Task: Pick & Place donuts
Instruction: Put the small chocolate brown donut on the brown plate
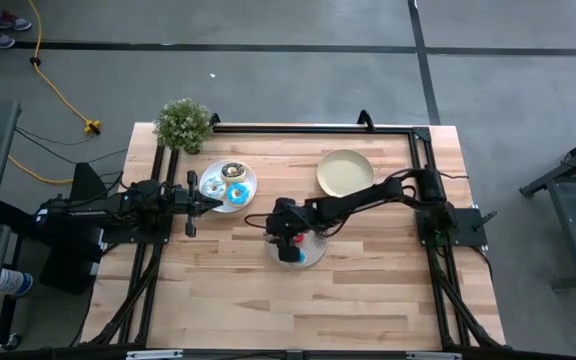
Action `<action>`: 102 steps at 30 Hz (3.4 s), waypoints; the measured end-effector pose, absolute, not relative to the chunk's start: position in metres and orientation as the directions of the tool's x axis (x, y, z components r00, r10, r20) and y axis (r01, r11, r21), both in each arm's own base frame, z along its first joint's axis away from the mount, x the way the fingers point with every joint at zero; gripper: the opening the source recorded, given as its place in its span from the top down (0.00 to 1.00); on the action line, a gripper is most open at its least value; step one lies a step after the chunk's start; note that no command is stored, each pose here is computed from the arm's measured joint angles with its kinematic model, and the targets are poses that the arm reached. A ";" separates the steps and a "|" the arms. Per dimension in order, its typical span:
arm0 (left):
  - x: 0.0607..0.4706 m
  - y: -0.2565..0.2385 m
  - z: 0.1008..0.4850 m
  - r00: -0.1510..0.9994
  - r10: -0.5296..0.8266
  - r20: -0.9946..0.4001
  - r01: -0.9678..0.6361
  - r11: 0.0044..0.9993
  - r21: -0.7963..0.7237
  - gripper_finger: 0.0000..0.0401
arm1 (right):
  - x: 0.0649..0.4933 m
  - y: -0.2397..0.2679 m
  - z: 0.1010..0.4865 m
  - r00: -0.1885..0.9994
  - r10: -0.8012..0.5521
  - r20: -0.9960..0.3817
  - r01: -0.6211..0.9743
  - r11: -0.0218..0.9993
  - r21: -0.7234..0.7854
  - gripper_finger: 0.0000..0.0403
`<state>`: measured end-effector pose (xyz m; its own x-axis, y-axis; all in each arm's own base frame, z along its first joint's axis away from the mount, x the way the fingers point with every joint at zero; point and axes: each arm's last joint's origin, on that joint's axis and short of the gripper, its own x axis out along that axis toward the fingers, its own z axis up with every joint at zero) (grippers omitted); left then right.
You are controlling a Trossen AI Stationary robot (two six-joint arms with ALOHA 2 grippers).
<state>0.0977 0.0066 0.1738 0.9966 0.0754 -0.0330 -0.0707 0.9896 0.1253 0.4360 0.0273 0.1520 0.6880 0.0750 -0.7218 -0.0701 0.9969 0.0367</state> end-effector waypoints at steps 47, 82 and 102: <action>0.098 0.007 0.172 0.996 0.076 -0.053 -0.069 0.990 0.125 1.00 | 0.263 -0.103 0.195 0.485 -0.424 -0.765 0.660 0.752 0.002 0.52; 0.098 0.007 0.172 0.996 0.075 -0.053 -0.068 0.990 0.125 1.00 | 0.304 -0.168 0.151 0.224 -0.191 -0.956 0.712 0.702 0.026 0.52; 0.098 0.007 0.172 0.996 0.075 -0.053 -0.068 0.990 0.125 1.00 | 0.306 -0.169 0.147 0.245 -0.173 -0.954 0.675 0.737 0.040 0.39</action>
<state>0.0975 0.0066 0.1721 0.9957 0.0754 -0.0530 -0.0682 0.9898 0.1254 0.3064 -0.1685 0.1474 0.2450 -0.1727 -0.9540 0.6751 0.7366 0.0400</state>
